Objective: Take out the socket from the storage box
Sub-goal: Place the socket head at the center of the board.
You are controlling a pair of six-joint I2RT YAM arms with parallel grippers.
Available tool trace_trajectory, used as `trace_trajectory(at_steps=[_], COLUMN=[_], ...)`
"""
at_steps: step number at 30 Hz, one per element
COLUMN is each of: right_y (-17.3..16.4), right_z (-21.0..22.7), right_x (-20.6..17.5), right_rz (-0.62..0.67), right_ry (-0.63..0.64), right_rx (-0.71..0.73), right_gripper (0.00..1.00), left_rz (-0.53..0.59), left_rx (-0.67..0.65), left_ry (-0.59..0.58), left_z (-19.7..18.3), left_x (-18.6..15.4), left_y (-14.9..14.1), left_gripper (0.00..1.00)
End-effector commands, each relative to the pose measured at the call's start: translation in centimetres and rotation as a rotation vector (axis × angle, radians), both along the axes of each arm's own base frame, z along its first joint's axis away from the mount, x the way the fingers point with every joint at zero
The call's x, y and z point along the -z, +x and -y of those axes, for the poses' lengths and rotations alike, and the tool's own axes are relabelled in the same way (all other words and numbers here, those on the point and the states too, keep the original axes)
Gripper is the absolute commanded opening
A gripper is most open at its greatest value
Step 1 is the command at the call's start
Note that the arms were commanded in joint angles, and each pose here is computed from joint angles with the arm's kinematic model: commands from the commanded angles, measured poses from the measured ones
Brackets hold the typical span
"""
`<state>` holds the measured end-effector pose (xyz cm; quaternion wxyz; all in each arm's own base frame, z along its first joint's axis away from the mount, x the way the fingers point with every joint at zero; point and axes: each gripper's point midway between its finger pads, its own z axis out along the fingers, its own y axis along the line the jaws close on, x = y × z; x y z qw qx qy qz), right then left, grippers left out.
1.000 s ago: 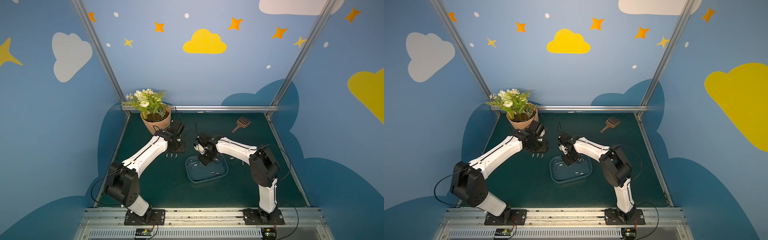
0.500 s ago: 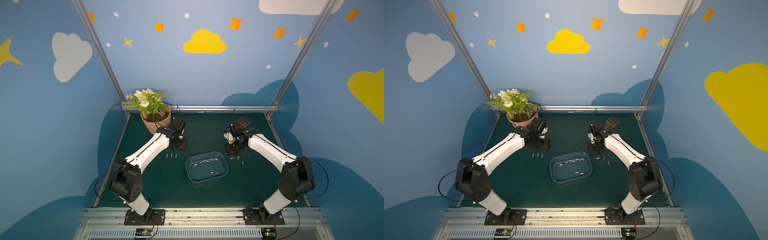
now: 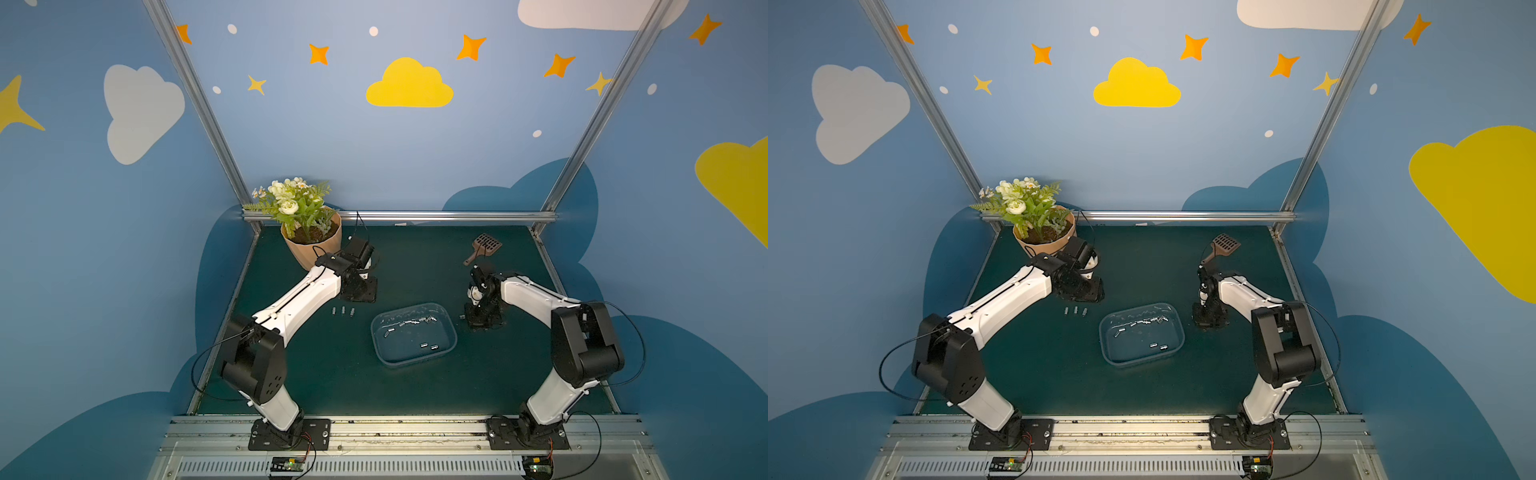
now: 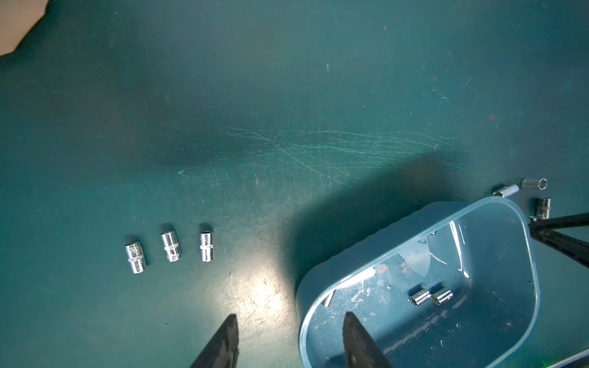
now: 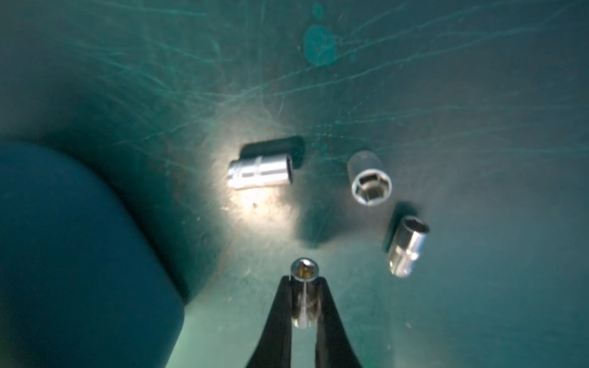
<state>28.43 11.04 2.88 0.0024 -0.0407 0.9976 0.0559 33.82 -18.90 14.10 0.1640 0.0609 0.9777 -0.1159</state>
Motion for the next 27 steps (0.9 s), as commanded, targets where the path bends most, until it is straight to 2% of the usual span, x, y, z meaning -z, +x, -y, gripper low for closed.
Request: trace_trajectory(at_steps=[1, 10, 14, 27], right_y=[0.5, 0.6, 0.6, 2.0], right_z=[-0.1, 0.2, 0.2, 0.2], right_x=[0.7, 1.4, 1.1, -4.2], right_rz=[-0.013, -0.046, -0.038, 0.07], right_ry=[0.006, 0.001, 0.002, 0.006], right_rx=[0.025, 0.037, 0.034, 0.009], right_gripper=[0.07, 0.12, 0.18, 0.32], left_rz=[0.004, 0.01, 0.004, -0.012], left_rx=[0.024, 0.069, 0.087, 0.167], left_ry=[-0.002, 0.022, 0.028, 0.074], left_z=[0.5, 2.1, 2.9, 5.5], left_x=[-0.4, -0.2, 0.1, 0.4], left_y=[-1.1, -2.1, -2.7, -4.5], left_gripper=[0.54, 0.54, 0.54, 0.54])
